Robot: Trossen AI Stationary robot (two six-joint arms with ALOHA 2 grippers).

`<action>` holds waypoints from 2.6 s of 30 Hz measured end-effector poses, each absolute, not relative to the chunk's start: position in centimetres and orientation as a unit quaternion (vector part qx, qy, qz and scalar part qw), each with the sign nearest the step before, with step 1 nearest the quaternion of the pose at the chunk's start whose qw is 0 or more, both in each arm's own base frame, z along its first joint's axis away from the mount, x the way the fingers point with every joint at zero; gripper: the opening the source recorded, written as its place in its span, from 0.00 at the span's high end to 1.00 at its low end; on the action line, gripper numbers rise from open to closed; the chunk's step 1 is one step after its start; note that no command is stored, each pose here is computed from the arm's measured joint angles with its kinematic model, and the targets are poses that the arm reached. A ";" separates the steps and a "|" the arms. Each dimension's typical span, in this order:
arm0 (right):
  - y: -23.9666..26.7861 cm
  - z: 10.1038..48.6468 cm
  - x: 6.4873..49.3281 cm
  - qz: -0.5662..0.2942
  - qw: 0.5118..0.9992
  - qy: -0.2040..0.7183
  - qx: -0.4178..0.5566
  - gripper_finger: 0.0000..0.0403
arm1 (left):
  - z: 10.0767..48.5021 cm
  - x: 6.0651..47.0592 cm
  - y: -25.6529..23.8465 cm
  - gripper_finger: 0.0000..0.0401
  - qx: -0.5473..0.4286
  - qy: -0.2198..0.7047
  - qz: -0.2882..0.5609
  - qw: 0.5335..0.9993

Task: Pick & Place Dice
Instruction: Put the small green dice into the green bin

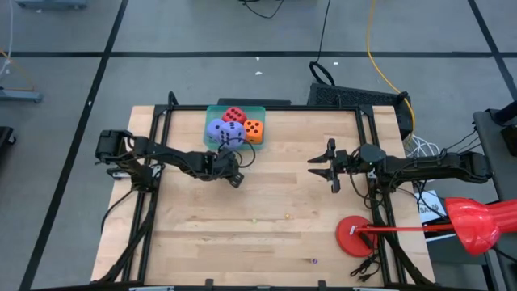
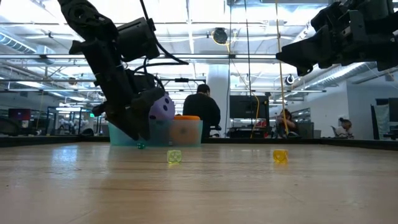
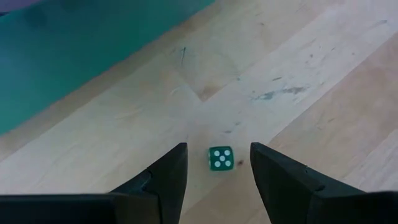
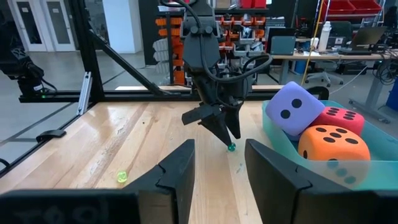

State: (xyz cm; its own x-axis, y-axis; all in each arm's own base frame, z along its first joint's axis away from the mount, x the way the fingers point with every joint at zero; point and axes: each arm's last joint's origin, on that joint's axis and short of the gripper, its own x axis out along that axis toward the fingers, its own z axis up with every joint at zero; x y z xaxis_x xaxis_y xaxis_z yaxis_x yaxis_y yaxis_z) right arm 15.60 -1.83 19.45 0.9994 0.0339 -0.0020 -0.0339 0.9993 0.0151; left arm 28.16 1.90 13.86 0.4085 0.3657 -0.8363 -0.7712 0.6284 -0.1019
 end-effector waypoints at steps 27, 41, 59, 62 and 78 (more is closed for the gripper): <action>-1.8 19.5 15.6 0.017 1.000 0.001 0.007 0.68 | 13.4 28.2 1.8 0.54 -0.237 0.407 0.377 0.798; -1.8 19.5 15.6 0.017 1.000 0.001 0.008 0.68 | 12.8 28.7 1.6 0.54 -0.242 0.406 0.367 0.801; -1.8 19.5 15.6 0.017 1.000 0.001 0.008 0.68 | 12.1 28.8 1.5 0.57 -0.250 0.418 0.365 0.793; -1.8 19.5 15.6 0.017 1.000 0.001 0.007 0.68 | 12.0 28.8 1.5 0.69 -0.250 0.416 0.367 0.794; -1.8 19.5 15.6 0.017 1.000 0.001 0.008 0.68 | 12.9 29.7 1.1 0.89 -0.258 0.408 0.344 0.805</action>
